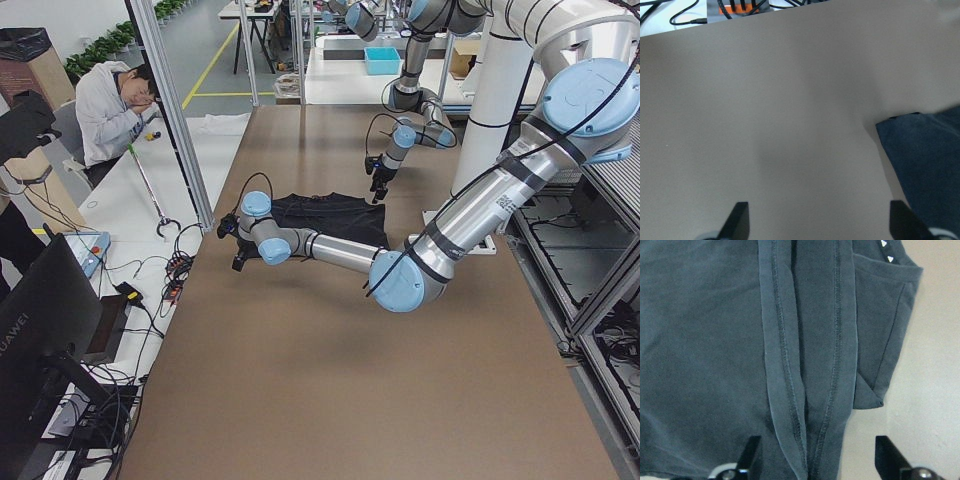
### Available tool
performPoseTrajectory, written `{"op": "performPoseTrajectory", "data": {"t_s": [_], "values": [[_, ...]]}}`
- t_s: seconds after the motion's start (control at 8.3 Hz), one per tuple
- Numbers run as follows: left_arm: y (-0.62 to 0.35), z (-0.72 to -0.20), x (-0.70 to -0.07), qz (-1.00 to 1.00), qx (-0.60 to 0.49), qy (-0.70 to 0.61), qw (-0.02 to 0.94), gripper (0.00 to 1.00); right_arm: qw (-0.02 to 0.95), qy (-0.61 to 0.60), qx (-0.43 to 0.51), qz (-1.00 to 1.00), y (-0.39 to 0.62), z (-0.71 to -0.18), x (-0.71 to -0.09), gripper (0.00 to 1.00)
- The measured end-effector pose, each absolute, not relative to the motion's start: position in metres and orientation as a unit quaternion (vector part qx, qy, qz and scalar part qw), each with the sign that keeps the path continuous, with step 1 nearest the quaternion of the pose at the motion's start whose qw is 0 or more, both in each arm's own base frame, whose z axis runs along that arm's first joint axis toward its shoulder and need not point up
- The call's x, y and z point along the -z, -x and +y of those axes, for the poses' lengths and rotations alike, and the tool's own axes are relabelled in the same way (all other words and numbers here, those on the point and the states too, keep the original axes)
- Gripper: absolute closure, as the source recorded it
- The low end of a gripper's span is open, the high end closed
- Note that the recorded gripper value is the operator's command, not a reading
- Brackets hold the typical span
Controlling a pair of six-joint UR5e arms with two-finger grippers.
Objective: Fold clothes
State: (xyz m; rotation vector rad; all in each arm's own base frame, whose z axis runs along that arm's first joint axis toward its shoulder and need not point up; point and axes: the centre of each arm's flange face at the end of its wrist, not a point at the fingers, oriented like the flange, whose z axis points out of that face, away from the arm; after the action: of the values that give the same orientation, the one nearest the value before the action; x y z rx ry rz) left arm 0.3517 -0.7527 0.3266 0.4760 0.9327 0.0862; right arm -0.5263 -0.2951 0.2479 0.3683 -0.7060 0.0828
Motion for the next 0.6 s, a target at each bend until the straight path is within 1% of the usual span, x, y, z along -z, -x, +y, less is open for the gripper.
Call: {"op": "performPoseTrajectory", "data": {"t_s": [0.12,0.36,0.48,0.6], "values": [[-0.352,-0.751,-0.327,0.446,-0.042,-0.228,0.865,0.0,0.929,-0.198,0.0,-0.312,0.534,-0.286,-0.255,0.39],[-0.352,-0.75,-0.328,0.446,-0.042,-0.227,0.865,0.0,0.935,-0.217,0.045,-0.278,0.552,-0.273,-0.261,0.52],[-0.352,-0.75,-0.329,0.446,-0.042,-0.227,0.865,0.0,0.935,-0.219,0.053,-0.274,0.561,-0.271,-0.259,0.55],[-0.352,-0.75,-0.329,0.446,-0.042,-0.227,0.865,0.0,0.935,-0.22,0.057,-0.271,0.569,-0.27,-0.258,0.55]]}}
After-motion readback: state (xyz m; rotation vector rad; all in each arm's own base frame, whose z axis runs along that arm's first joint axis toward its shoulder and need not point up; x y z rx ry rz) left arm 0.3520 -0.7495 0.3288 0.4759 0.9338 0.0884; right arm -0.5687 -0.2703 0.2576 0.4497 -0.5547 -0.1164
